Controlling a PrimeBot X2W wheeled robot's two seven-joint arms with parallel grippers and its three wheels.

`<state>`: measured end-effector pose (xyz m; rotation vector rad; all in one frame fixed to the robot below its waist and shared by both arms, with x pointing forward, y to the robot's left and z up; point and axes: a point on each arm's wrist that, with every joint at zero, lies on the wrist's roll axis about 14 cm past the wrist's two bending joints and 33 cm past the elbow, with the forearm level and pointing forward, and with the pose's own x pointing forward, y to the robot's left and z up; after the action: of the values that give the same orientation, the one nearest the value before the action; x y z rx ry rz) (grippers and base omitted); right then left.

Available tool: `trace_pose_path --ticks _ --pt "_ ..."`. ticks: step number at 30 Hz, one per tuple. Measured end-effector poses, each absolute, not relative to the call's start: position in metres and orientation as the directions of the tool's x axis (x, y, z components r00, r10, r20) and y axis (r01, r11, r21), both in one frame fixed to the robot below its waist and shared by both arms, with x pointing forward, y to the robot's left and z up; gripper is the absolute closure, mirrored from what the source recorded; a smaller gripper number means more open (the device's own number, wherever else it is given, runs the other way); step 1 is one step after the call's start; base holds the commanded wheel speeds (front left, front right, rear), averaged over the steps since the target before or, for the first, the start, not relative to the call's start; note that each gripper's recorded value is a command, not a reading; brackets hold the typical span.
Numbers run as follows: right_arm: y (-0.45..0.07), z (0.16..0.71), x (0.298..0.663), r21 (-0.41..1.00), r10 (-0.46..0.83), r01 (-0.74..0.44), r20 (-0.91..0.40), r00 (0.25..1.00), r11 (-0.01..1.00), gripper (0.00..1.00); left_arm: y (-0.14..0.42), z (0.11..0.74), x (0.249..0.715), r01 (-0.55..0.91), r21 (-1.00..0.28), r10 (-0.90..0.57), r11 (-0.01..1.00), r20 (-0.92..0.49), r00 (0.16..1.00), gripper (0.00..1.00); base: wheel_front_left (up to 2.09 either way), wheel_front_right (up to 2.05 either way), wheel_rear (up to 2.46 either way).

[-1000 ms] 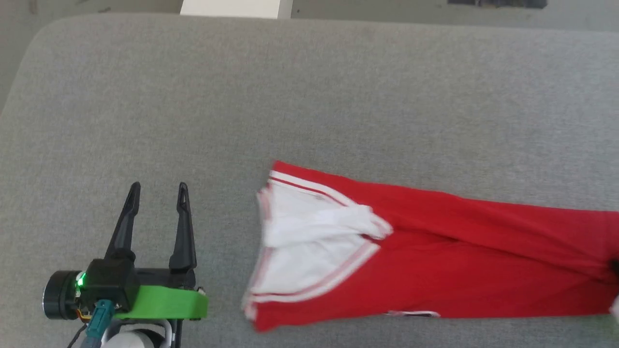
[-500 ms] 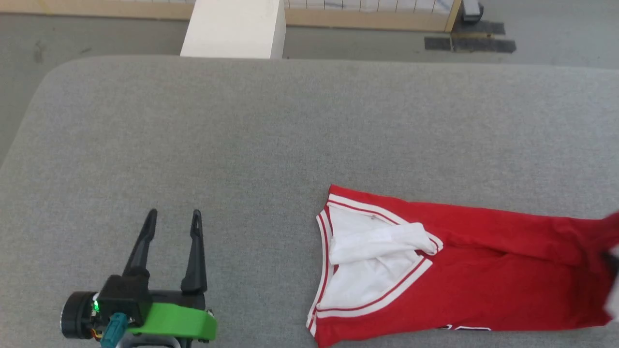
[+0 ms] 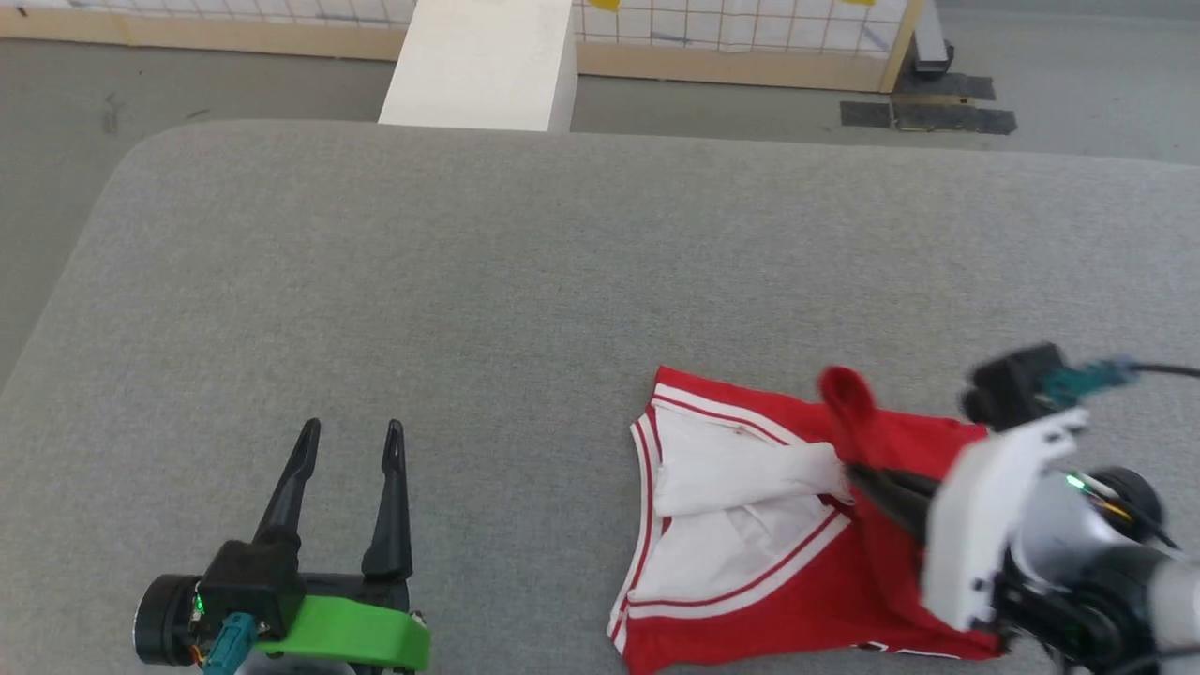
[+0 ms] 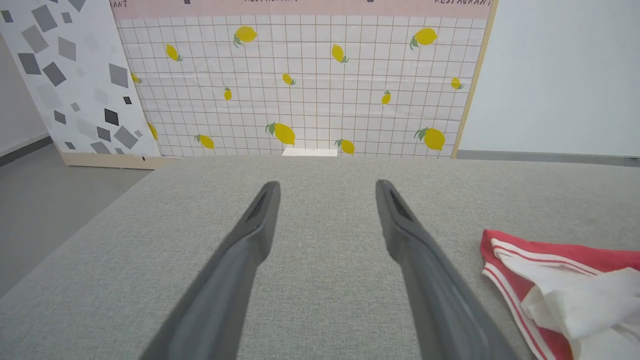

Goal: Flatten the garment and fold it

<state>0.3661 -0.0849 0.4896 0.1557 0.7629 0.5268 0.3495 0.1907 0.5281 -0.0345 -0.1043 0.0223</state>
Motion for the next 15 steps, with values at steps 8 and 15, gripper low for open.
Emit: trace_pose_path --ticks 8,15 --pt "-0.032 0.478 0.392 0.301 0.571 -0.510 -0.624 0.534 0.806 1.00 0.193 0.515 0.349 -0.048 -0.064 0.052 0.997 0.064 0.997 0.00 0.00 0.00 0.00" --pt "-0.005 0.429 0.394 0.243 0.524 -0.559 -0.739 0.422 0.793 1.00 0.197 0.506 0.349 -0.078 -0.078 0.081 0.994 0.037 0.996 0.00 0.00 0.00 0.00"
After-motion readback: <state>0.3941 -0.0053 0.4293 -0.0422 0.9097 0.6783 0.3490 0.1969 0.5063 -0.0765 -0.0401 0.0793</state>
